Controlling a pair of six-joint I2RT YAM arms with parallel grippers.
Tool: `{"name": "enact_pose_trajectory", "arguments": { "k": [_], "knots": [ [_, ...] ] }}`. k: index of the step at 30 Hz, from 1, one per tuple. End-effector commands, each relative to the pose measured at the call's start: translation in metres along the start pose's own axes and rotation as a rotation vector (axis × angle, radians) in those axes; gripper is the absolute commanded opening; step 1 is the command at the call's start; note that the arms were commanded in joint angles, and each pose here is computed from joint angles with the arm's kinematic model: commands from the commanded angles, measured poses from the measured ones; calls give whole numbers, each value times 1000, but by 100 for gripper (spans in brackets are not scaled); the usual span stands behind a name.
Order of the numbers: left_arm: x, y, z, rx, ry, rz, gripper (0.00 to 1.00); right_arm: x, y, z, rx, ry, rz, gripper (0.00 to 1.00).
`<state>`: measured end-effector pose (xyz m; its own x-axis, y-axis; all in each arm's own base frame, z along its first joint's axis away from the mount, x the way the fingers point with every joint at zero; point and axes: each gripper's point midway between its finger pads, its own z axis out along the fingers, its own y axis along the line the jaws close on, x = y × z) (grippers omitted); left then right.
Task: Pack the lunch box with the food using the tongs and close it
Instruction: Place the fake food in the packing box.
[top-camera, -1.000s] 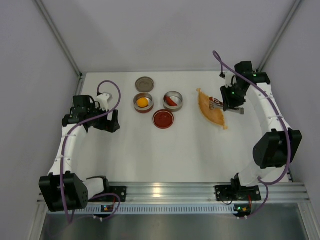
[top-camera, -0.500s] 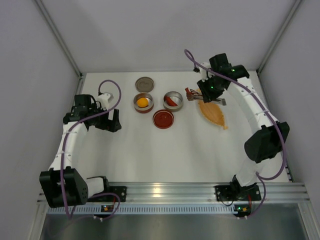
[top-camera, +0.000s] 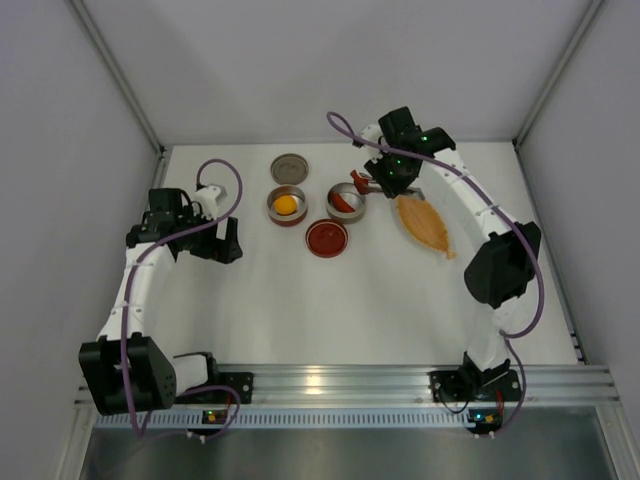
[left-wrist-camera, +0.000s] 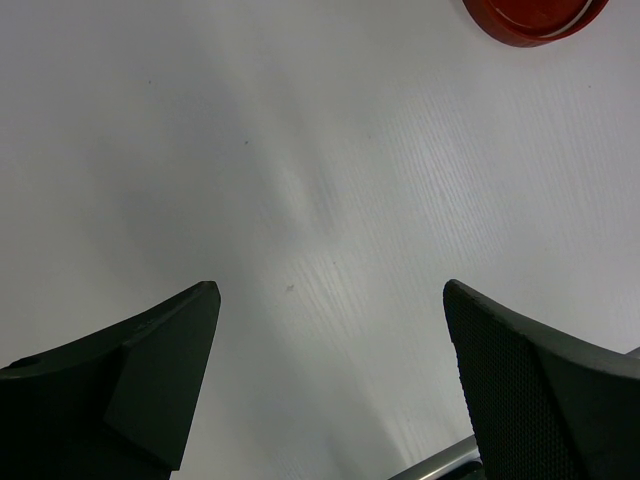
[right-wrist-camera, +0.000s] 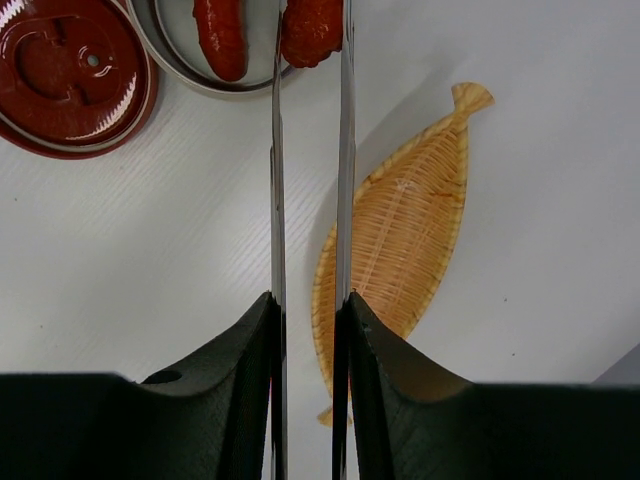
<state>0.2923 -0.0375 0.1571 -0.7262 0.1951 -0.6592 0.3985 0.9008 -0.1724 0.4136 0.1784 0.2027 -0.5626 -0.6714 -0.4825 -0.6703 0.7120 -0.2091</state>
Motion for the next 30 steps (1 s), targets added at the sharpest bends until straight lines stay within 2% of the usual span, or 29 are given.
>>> {"name": "enact_pose_trajectory", "arguments": {
  "k": [1,7,19,25,30],
  "knots": [
    [-17,5,-3,-8,-51,28,98,-39,-6,-8,71,-116,-48,15],
    [-17,6,-2,-12,-49,31,98,-39,-2,0,76,-101,-74,15],
    [-17,6,3,-1,-47,24,98,-40,10,13,78,-71,-123,22],
    [-17,8,2,-10,-47,31,98,-39,13,15,74,-65,-128,32],
    [-19,7,1,-4,-52,27,98,-39,12,10,77,-69,-123,46]
  ]
}}
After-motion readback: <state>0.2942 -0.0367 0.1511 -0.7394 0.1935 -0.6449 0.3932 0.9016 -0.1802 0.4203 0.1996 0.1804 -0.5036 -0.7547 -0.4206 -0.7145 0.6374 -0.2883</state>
